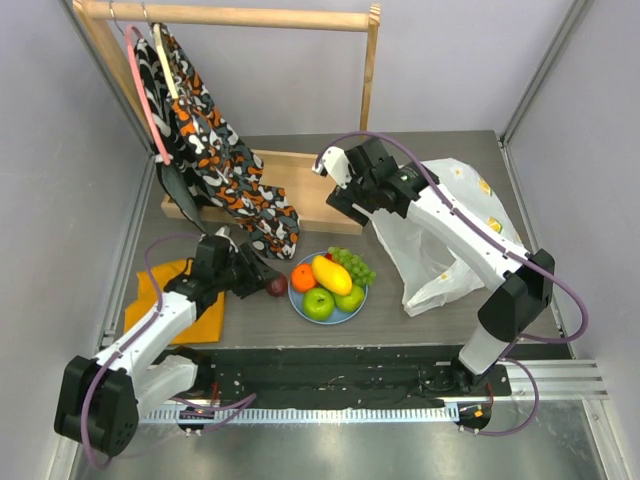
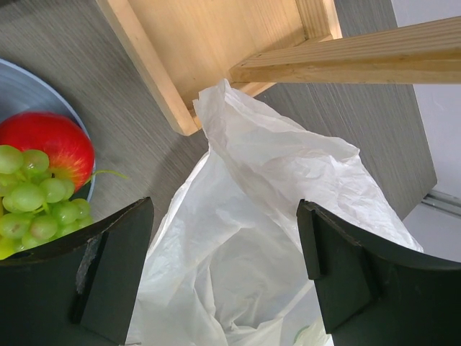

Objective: Take the fake fruits out of the plastic bag
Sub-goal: Place the fake fruit on the plate.

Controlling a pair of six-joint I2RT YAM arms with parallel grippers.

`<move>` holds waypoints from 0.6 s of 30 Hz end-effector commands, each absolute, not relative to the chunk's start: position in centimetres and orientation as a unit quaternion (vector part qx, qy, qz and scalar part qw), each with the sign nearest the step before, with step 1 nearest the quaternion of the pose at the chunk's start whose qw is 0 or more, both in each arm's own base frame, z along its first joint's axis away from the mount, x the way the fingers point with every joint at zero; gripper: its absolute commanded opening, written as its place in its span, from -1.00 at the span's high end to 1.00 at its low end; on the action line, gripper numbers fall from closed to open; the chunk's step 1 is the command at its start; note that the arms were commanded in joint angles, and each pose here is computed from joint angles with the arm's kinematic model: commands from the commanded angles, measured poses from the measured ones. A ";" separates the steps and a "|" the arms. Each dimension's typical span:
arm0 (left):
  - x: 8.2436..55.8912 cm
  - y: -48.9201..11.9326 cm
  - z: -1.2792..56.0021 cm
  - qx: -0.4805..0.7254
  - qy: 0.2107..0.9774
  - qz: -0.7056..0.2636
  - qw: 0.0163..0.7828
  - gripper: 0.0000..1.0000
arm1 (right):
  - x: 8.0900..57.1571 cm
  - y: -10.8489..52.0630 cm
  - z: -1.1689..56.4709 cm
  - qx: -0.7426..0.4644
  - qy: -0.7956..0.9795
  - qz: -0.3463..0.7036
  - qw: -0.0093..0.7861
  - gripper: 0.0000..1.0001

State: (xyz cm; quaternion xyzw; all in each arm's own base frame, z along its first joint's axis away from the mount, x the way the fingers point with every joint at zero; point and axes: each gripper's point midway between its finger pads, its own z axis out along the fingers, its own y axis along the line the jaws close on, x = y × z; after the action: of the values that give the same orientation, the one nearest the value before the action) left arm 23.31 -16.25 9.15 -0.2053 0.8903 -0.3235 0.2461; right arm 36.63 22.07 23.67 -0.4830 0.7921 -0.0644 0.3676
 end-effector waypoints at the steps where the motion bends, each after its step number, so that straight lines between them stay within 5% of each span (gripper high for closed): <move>1: 25.1 -15.3 10.2 -0.269 0.864 -0.316 0.285 1.00 | 37.8 22.3 24.3 -0.465 0.792 -0.069 0.389 -0.76; 18: 23.7 -15.8 8.3 -0.426 0.844 -0.285 0.157 1.00 | 37.9 22.9 23.3 -0.470 0.793 -0.058 0.383 -0.76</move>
State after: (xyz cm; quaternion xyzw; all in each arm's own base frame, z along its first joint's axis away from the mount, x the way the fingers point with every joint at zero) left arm 22.77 -14.83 6.74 -0.3974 0.8617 -0.2688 0.1654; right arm 37.31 22.51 22.47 -0.4822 0.7953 -0.0643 0.3618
